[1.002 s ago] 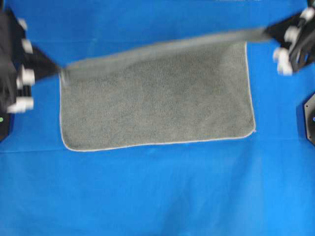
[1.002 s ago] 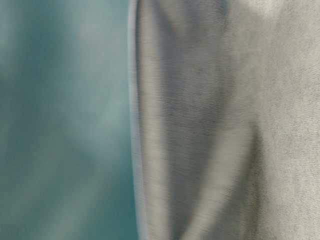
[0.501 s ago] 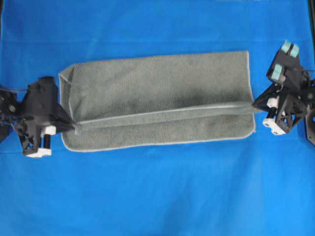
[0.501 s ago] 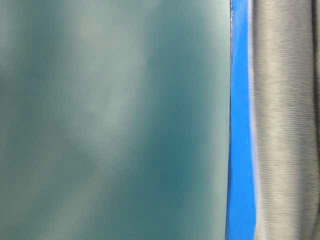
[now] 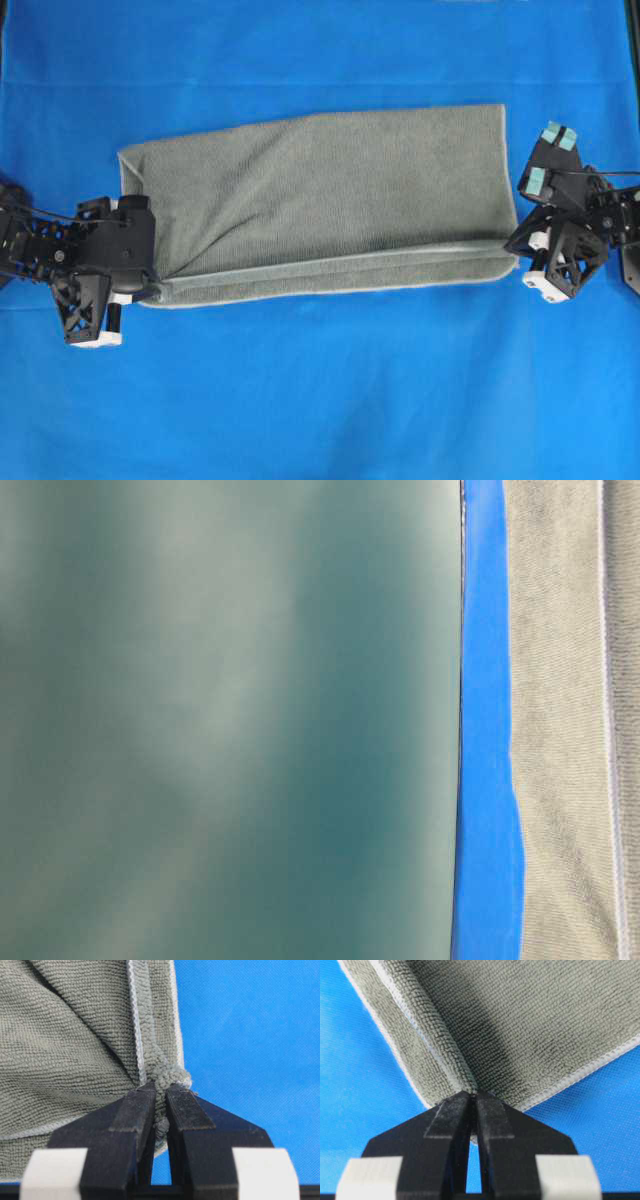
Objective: Fold a large towel.
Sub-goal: 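Release the towel and move both grippers to its back corners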
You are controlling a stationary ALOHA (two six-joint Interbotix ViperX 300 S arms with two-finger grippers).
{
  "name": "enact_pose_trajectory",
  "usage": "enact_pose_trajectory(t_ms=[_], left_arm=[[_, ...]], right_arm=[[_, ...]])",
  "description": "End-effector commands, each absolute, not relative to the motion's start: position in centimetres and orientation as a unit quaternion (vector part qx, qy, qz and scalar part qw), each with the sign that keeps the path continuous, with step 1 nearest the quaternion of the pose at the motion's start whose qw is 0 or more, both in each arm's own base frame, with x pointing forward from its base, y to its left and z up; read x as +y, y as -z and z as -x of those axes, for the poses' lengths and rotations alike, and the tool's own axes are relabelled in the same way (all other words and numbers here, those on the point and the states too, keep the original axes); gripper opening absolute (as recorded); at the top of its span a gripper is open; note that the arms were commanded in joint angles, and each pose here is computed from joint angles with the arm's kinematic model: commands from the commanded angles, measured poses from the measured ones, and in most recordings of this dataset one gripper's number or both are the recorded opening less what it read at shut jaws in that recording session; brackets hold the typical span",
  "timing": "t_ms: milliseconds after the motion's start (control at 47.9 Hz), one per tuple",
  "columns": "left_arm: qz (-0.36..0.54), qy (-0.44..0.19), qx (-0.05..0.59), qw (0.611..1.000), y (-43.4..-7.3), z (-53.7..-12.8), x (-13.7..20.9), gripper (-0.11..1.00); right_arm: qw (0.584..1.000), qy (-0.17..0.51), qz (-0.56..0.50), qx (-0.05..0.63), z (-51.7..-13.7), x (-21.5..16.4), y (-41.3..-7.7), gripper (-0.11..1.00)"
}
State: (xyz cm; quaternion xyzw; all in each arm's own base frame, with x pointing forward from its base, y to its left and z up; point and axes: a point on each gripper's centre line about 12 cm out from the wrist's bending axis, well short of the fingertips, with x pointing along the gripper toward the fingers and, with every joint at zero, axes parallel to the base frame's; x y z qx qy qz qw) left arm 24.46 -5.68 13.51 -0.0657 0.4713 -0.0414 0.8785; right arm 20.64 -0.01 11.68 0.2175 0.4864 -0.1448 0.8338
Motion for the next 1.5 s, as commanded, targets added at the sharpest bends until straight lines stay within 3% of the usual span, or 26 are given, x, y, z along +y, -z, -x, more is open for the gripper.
enact_pose_trajectory(t_ms=[0, 104, 167, 334, 376, 438, 647, 793, 1023, 1253, 1482], left_arm=[[0.068, 0.045, 0.458, 0.885, -14.2, -25.2, -6.0, 0.03], [0.069, 0.045, 0.458, 0.885, -14.3, -25.5, -6.0, 0.03], [0.068, 0.046, 0.457, 0.886, -14.4, -25.6, -6.0, 0.09], [0.069, 0.05, 0.442, 0.893, -15.5, -26.1, -6.2, 0.56], [0.069, 0.051, 0.437, 0.895, -15.9, -26.1, -6.2, 0.67], [0.067, 0.054, 0.43, 0.899, -16.8, -26.2, -6.2, 0.8], [0.059, 0.06, 0.383, 0.92, -21.8, -25.7, -5.5, 0.75], [0.053, 0.013, 0.368, 0.928, -22.1, -25.4, -2.0, 0.74], [0.048, -0.075, 0.402, 0.911, -19.4, -25.5, 4.0, 0.74], [0.039, -0.116, 0.452, 0.884, -14.8, -24.8, 7.7, 0.74], [0.032, -0.146, 0.462, 0.874, -11.6, -23.4, 10.1, 0.75]], right_arm=[[0.839, 0.141, -0.221, 0.477, -21.4, 0.1, -12.1, 0.03], [0.838, 0.141, -0.22, 0.479, -21.7, 0.1, -12.1, 0.04], [0.838, 0.141, -0.22, 0.479, -21.8, 0.1, -12.1, 0.17], [0.849, 0.131, -0.217, 0.464, -22.6, 0.3, -13.3, 0.63], [0.852, 0.128, -0.213, 0.46, -22.8, 0.4, -13.9, 0.68], [0.857, 0.123, -0.206, 0.456, -23.0, 0.6, -15.0, 0.64], [0.892, 0.121, -0.164, 0.404, -22.4, -0.1, -20.9, 0.64], [0.913, 0.162, -0.124, 0.354, -21.4, -2.7, -22.8, 0.64], [0.86, 0.283, -0.132, 0.404, -20.9, -8.8, -18.3, 0.63], [0.839, 0.293, -0.12, 0.442, -22.9, -12.6, -13.8, 0.63], [0.835, 0.286, -0.072, 0.465, -25.3, -15.7, -12.4, 0.63]])
